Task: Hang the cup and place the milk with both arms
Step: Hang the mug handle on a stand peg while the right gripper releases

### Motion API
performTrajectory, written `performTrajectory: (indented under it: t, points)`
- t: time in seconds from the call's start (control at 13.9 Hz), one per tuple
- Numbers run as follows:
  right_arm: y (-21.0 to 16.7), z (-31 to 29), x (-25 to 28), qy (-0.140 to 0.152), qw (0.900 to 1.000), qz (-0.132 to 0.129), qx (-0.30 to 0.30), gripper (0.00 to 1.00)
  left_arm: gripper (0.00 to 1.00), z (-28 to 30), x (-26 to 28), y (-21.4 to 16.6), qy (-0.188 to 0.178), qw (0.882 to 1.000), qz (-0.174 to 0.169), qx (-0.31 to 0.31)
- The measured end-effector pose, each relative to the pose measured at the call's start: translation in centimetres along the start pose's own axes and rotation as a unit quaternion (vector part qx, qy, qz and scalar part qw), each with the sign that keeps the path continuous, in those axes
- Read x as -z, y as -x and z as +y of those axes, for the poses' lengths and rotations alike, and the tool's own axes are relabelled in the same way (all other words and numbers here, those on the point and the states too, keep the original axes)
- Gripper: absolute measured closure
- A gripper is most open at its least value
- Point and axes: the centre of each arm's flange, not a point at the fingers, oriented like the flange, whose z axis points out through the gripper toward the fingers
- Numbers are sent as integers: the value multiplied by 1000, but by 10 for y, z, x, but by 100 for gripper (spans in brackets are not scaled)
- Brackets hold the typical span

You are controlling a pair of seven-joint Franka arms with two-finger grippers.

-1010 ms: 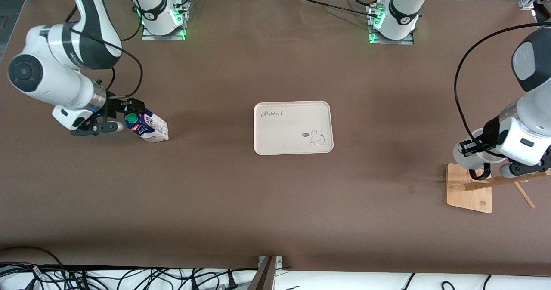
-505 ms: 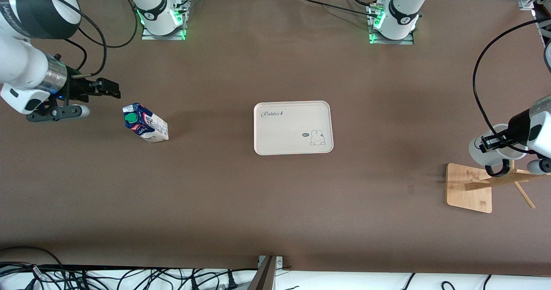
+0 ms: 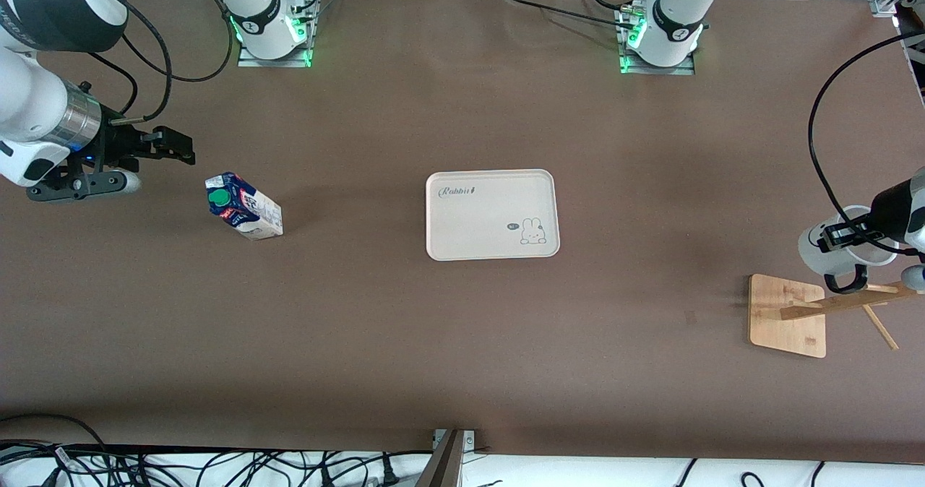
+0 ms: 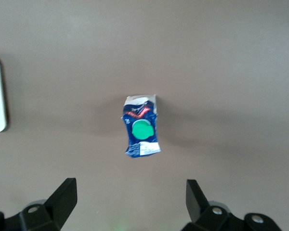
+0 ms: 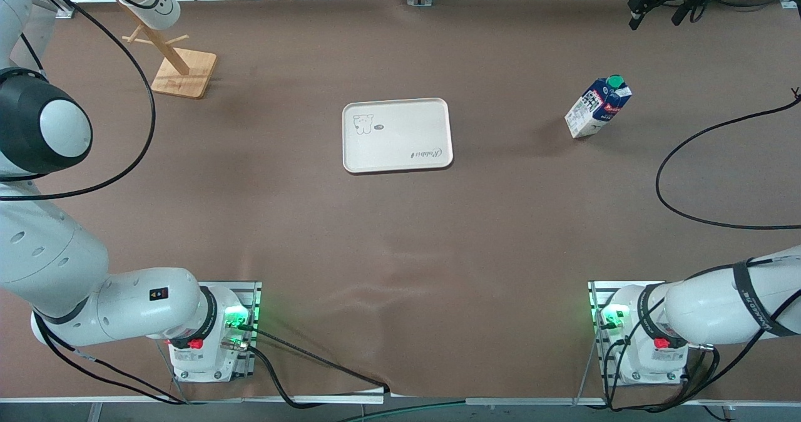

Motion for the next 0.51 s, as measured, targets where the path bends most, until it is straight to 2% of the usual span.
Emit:
performTrajectory:
  t: [0.51]
  points:
    - [-6,15,19,13,999,28,-10,0,93,-22,-5,-12,2,1000,2,-13]
